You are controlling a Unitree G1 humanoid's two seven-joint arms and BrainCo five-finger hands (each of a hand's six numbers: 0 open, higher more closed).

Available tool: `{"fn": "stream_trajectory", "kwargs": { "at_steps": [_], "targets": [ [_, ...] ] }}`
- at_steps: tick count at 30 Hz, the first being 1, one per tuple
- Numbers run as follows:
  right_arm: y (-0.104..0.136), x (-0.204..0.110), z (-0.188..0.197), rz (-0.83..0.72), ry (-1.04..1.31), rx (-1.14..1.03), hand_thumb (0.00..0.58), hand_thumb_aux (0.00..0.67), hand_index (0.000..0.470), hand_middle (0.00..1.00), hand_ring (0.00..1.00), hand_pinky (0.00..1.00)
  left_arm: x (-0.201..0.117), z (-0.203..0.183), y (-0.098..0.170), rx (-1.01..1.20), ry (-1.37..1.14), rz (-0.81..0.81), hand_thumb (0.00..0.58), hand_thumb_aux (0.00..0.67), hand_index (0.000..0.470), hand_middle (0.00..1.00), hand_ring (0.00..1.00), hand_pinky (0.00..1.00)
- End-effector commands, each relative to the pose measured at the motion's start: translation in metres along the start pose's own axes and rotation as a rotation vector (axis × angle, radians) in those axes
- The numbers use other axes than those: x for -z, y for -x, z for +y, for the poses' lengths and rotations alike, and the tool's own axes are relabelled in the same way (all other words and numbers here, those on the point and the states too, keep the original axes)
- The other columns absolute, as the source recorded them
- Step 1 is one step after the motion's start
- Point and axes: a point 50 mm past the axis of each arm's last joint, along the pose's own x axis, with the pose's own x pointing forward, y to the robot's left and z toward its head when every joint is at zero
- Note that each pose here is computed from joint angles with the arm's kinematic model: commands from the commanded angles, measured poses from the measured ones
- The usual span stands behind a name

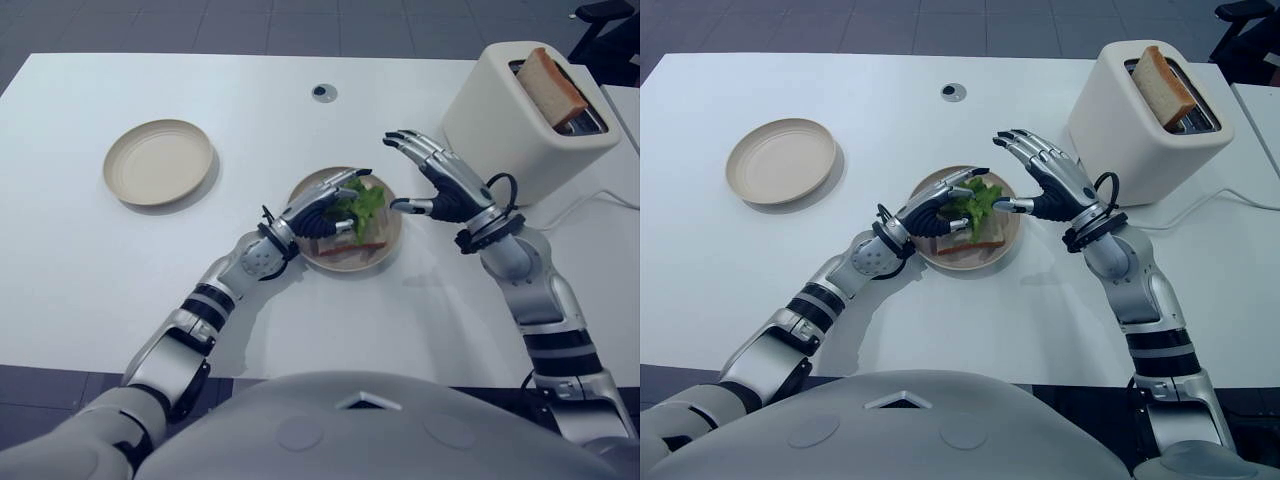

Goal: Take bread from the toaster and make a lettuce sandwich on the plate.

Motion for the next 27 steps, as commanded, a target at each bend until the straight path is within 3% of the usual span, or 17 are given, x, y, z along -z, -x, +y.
{"fn": "stream_trajectory", "kwargs": {
  "at_steps": [1, 2, 3, 4, 5, 11, 14, 17, 20, 27],
  "targets": [
    [0.003, 0.003, -0.002, 0.014, -0.009, 0.007, 0.0, 0.0, 0.0, 0.03, 0.03, 0.03, 0.008, -0.008, 0.012, 0.091, -0.043, 0.046, 0.551, 0.52, 0.365, 0.0, 0.0, 0.0],
    [0.004, 0.003, -0.006, 0.015, -0.002, 0.02, 0.0, 0.0, 0.0, 0.03, 0.03, 0.03, 0.012, -0.007, 0.014, 0.101, -0.058, 0.067, 0.494, 0.413, 0.289, 0.0, 0.0, 0.0],
    [0.006, 0.004, -0.011, 0.02, 0.006, 0.036, 0.0, 0.0, 0.0, 0.02, 0.02, 0.02, 0.014, -0.005, 0.016, 0.111, -0.077, 0.086, 0.452, 0.355, 0.249, 0.0, 0.0, 0.0],
    [0.009, 0.005, -0.018, 0.025, 0.018, 0.06, 0.0, 0.0, 0.0, 0.0, 0.0, 0.0, 0.017, -0.002, 0.018, 0.115, -0.1, 0.105, 0.128, 0.079, 0.055, 0.0, 0.0, 0.0],
    [0.012, 0.005, -0.028, 0.033, 0.03, 0.099, 0.0, 0.0, 0.0, 0.0, 0.0, 0.0, 0.02, 0.002, 0.02, 0.11, -0.125, 0.123, 0.0, 0.0, 0.0, 0.0, 0.0, 0.0],
    [0.044, 0.004, -0.106, 0.115, 0.108, 0.503, 0.0, 0.0, 0.0, 0.0, 0.0, 0.0, 0.02, 0.025, 0.02, 0.019, -0.201, 0.142, 0.0, 0.0, 0.0, 0.0, 0.0, 0.0],
    [0.058, 0.026, -0.127, 0.268, 0.236, 0.604, 0.0, 0.0, 0.0, 0.0, 0.0, 0.0, 0.015, 0.034, 0.019, -0.069, -0.194, 0.126, 0.0, 0.0, 0.0, 0.0, 0.0, 0.0],
    [0.068, 0.071, -0.122, 0.479, 0.32, 0.541, 0.0, 0.0, 0.0, 0.0, 0.0, 0.0, 0.01, 0.038, 0.018, -0.139, -0.166, 0.1, 0.0, 0.0, 0.0, 0.0, 0.0, 0.0],
    [0.071, 0.103, -0.103, 0.595, 0.335, 0.441, 0.0, 0.0, 0.0, 0.0, 0.0, 0.0, 0.008, 0.04, 0.02, -0.169, -0.155, 0.092, 0.0, 0.0, 0.0, 0.0, 0.0, 0.0],
    [0.047, 0.123, -0.092, 0.589, 0.327, 0.37, 0.0, 0.0, 0.0, 0.0, 0.0, 0.0, 0.009, 0.042, 0.028, -0.197, -0.134, 0.104, 0.0, 0.0, 0.0, 0.0, 0.0, 0.0]
  ]
}}
